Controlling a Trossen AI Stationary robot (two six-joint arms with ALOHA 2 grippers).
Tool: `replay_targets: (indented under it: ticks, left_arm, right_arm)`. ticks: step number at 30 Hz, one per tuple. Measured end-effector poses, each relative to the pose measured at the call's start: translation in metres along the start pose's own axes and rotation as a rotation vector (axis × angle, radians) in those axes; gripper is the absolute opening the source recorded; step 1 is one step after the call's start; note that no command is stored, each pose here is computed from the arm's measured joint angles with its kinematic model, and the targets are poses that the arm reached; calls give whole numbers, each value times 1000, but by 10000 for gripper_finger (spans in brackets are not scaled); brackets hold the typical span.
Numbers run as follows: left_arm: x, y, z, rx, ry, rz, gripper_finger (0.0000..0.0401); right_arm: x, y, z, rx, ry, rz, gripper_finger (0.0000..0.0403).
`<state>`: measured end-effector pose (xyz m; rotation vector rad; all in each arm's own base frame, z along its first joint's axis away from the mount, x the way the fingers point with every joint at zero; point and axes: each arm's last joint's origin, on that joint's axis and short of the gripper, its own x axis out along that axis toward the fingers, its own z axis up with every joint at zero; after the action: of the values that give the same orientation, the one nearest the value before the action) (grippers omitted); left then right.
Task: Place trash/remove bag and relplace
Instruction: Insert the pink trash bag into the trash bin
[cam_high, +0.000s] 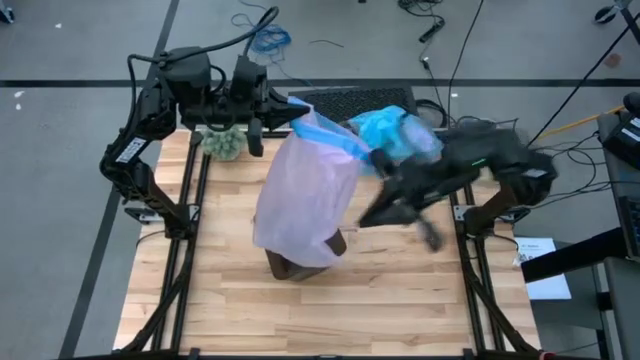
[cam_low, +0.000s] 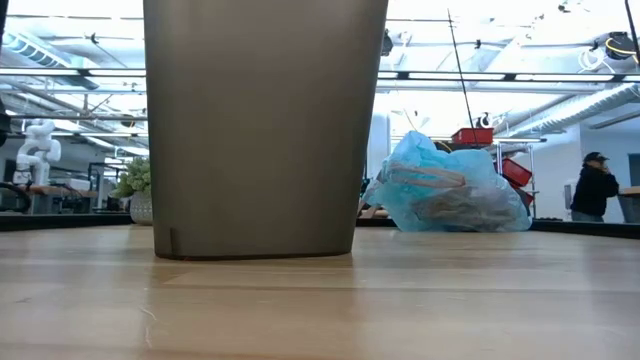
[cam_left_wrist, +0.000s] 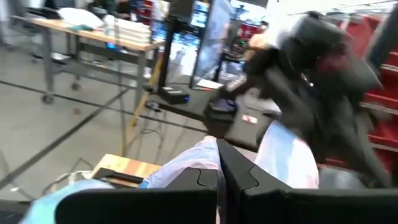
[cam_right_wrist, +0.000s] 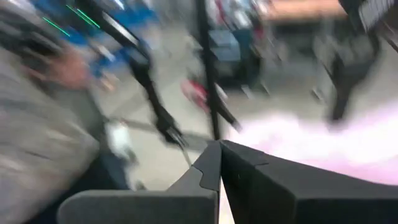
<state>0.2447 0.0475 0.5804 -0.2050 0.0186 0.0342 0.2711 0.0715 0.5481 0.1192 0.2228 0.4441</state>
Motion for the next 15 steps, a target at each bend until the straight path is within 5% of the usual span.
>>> replay_targets:
  ticks: [4,9,15]
  left_arm:
    - [4,3,-1,-1,-5,60,0]
    - [9,6,-3,32,-8,136,0]
    - [14,8,-4,44,-8,165,0]
  right_arm:
    - [38,-15,-21,7,134,-106,0]
    - [61,-13,-16,-54,44,68,0]
    - [59,-14,-4,-66,-78,23,0]
